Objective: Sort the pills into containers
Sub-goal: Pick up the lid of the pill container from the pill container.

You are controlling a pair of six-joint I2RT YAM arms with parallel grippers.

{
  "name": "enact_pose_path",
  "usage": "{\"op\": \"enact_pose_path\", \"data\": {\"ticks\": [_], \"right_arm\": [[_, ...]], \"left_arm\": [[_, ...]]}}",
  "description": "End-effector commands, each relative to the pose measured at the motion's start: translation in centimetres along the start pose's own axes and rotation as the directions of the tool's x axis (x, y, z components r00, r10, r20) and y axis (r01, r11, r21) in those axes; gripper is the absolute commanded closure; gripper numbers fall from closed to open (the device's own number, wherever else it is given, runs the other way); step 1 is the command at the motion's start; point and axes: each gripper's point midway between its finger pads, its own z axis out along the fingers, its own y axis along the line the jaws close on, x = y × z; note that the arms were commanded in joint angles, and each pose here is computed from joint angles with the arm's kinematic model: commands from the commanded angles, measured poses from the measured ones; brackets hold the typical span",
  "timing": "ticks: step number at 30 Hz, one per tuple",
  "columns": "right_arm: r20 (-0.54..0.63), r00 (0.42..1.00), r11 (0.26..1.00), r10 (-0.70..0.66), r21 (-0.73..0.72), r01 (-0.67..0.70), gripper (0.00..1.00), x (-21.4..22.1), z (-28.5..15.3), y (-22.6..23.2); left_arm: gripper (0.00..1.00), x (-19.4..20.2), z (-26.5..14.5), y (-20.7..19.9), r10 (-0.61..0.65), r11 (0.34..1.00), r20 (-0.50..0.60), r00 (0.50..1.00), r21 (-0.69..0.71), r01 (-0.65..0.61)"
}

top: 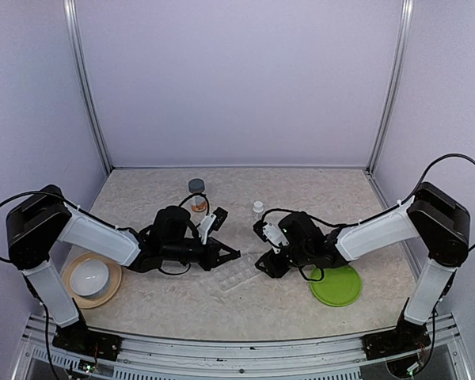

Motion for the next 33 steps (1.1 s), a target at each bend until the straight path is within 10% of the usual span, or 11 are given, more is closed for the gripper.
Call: {"op": "enact_pose_path", "data": {"ticks": [1, 18, 33], "right_arm": [[0.017, 1.000, 0.999, 0.004, 0.039, -0.005, 0.52, -0.9, 0.4, -0.3], [-0.025, 0.999, 0.999, -0.033, 0.041, 0.034, 0.53, -0.1, 1.1, 0.1], [-0.042, 0.998, 0.998, -0.039, 0.046, 0.041, 0.53, -0.6, 1.3, 0.2]], "left_arm": [[0.97, -0.5, 0.0, 0.1, -0.009, 1.000, 0.027, 1.000, 0.016, 0.008], [0.75, -1.5, -1.4, 3.3, -0.101, 0.990, 0.099, 0.990, -0.091, 0.110], [0.13, -0.6, -2.9, 0.8, 0.054, 0.995, 0.033, 0.998, -0.083, -0.052]]}}
